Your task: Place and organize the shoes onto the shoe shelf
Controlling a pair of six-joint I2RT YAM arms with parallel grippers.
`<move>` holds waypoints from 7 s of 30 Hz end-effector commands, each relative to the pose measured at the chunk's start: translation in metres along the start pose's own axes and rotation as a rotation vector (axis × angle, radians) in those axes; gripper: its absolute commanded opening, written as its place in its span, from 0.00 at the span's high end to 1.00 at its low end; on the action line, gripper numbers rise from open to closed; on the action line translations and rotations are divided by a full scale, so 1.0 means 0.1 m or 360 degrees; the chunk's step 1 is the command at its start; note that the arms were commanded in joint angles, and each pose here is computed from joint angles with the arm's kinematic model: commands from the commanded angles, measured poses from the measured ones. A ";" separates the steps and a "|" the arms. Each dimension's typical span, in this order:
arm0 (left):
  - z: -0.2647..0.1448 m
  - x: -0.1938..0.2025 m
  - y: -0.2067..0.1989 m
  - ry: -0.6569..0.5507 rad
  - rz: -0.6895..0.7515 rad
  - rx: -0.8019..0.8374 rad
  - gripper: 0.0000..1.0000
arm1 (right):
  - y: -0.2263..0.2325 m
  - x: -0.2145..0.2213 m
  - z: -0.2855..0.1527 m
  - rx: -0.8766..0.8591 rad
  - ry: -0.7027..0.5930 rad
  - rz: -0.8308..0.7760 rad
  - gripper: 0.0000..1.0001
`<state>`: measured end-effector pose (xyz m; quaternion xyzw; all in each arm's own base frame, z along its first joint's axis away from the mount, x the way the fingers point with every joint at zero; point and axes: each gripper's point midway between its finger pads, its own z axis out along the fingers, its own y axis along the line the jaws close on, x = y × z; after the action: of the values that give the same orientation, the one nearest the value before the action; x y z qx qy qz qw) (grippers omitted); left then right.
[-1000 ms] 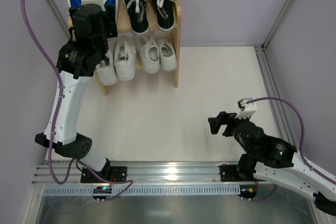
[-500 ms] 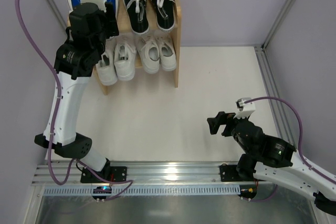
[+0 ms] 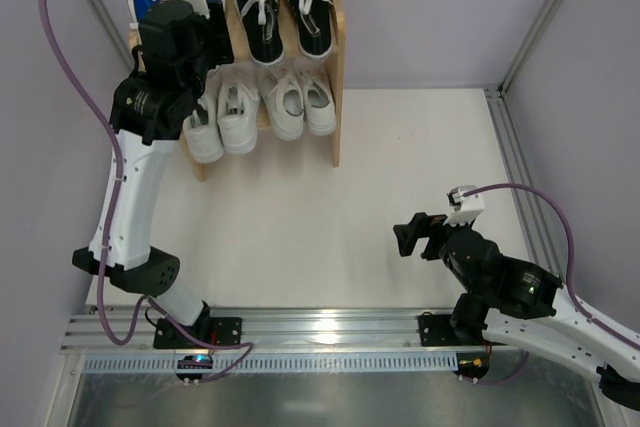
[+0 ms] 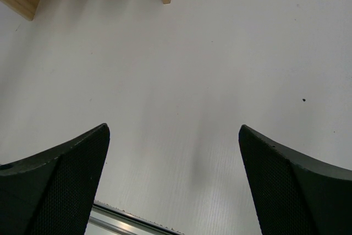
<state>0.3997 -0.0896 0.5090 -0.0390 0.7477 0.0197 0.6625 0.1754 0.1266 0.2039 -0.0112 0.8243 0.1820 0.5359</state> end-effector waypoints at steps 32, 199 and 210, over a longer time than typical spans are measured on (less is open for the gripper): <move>0.19 -0.10 -0.37 -0.0106 -0.0250 0.0193 1.00 | -0.03 -0.05 -0.03 -0.0003 -0.0041 0.0008 0.00; -1.05 -0.37 1.01 -0.0457 -0.0522 -0.0348 0.00 | 0.19 0.09 0.13 -0.0122 0.0021 -0.0059 0.00; -1.78 0.57 0.72 -0.0056 -0.0535 0.0190 0.00 | 0.44 -0.22 0.07 -0.0295 -0.0117 -0.0078 0.02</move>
<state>0.2314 -0.0188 0.5029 -0.1592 0.6782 -0.0990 0.7106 0.1771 0.1586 0.1999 -0.0721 0.8122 0.2178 0.5364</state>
